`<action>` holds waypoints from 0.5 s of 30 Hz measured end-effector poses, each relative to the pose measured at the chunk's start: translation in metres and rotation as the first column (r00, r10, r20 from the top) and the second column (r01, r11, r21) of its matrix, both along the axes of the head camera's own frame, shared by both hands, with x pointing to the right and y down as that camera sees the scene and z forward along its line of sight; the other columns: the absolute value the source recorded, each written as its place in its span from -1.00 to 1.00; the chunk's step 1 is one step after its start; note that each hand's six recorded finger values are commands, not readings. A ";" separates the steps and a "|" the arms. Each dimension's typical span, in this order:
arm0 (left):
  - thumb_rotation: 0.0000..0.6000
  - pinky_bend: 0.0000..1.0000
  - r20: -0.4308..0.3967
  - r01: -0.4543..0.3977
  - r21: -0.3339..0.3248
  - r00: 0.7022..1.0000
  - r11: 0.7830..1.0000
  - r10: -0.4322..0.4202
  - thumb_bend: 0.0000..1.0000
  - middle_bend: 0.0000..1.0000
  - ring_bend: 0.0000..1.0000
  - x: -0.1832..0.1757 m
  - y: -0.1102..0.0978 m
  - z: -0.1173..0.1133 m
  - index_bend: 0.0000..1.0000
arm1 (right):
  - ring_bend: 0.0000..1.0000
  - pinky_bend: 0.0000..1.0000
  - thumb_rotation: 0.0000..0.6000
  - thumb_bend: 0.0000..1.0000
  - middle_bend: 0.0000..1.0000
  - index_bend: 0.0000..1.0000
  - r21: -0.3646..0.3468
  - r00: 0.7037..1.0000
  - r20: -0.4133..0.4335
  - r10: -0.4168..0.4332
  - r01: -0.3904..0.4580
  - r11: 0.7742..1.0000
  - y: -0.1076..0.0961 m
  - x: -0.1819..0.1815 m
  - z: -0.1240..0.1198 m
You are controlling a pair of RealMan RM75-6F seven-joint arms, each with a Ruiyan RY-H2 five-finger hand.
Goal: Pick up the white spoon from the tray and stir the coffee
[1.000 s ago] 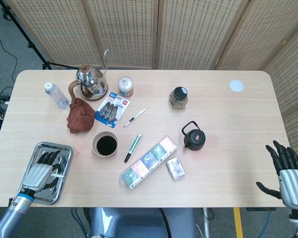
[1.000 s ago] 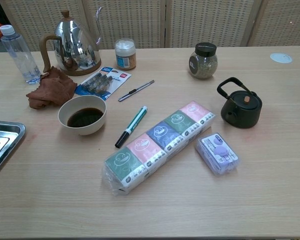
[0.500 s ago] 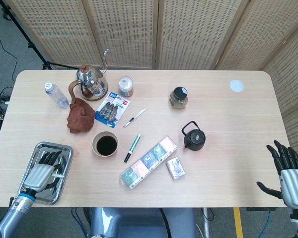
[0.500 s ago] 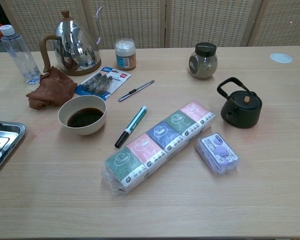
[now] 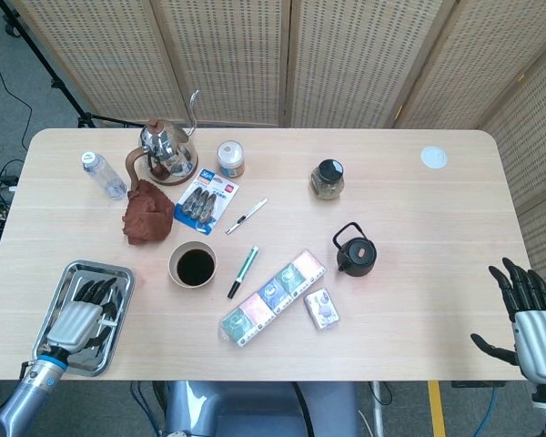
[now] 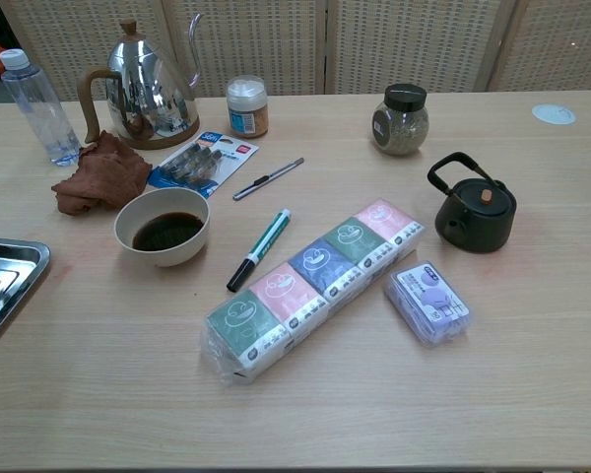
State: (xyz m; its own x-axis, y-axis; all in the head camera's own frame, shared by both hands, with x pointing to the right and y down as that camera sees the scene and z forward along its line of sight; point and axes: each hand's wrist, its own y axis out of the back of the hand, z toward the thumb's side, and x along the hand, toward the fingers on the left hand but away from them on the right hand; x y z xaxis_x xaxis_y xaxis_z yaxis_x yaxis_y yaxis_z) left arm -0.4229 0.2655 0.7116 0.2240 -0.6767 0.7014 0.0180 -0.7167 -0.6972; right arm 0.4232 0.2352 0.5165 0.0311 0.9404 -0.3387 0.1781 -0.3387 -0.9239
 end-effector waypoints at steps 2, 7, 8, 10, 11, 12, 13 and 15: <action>1.00 -1.00 -0.002 -0.002 -0.002 1.000 1.000 0.002 -0.26 -1.00 -1.00 0.001 0.000 0.001 0.02 | -1.00 -1.00 1.00 -1.00 -1.00 -1.00 0.000 1.000 0.000 0.001 -0.001 1.000 0.000 0.000 0.000; 1.00 -1.00 -0.006 -0.002 -0.004 1.000 1.000 0.002 -0.25 -1.00 -1.00 0.002 0.000 0.001 0.03 | -1.00 -1.00 1.00 -1.00 -1.00 -1.00 0.000 1.000 0.000 0.003 -0.003 1.000 0.000 0.001 0.000; 1.00 -1.00 -0.007 -0.001 -0.006 1.000 1.000 0.001 -0.25 -1.00 -1.00 0.002 0.001 0.001 0.03 | -1.00 -1.00 1.00 -1.00 -1.00 -1.00 -0.002 1.000 0.000 0.004 -0.004 1.000 0.000 0.001 0.000; 1.00 -1.00 -0.005 -0.002 -0.010 1.000 1.000 0.002 -0.25 -1.00 -1.00 0.002 0.001 0.003 0.03 | -1.00 -1.00 1.00 -1.00 -1.00 -1.00 -0.003 1.000 0.000 0.004 -0.004 1.000 0.000 0.001 0.000; 1.00 -1.00 -0.004 -0.003 -0.011 1.000 1.000 0.003 -0.25 -1.00 -1.00 0.002 0.001 0.003 0.04 | -1.00 -1.00 1.00 -1.00 -1.00 -1.00 -0.003 1.000 0.000 0.004 -0.004 1.000 0.000 0.001 0.000; 1.00 -1.00 -0.004 -0.002 -0.011 1.000 1.000 0.002 -0.25 -1.00 -1.00 0.002 0.001 0.003 0.05 | -1.00 -1.00 1.00 -1.00 -1.00 -1.00 -0.003 1.000 0.000 0.005 -0.005 1.000 0.000 0.001 0.000; 1.00 -1.00 -0.004 -0.001 -0.013 1.000 1.000 0.001 -0.25 -1.00 -1.00 0.002 0.001 0.003 0.05 | -1.00 -1.00 1.00 -1.00 -1.00 -1.00 -0.004 1.000 0.000 0.005 -0.005 1.000 0.000 0.001 0.000; 1.00 -1.00 -0.003 -0.002 -0.011 1.000 1.000 0.001 -0.23 -1.00 -1.00 0.002 0.001 0.003 0.07 | -1.00 -1.00 1.00 -1.00 -1.00 -1.00 -0.004 1.000 0.002 0.005 -0.005 1.000 0.000 0.001 0.000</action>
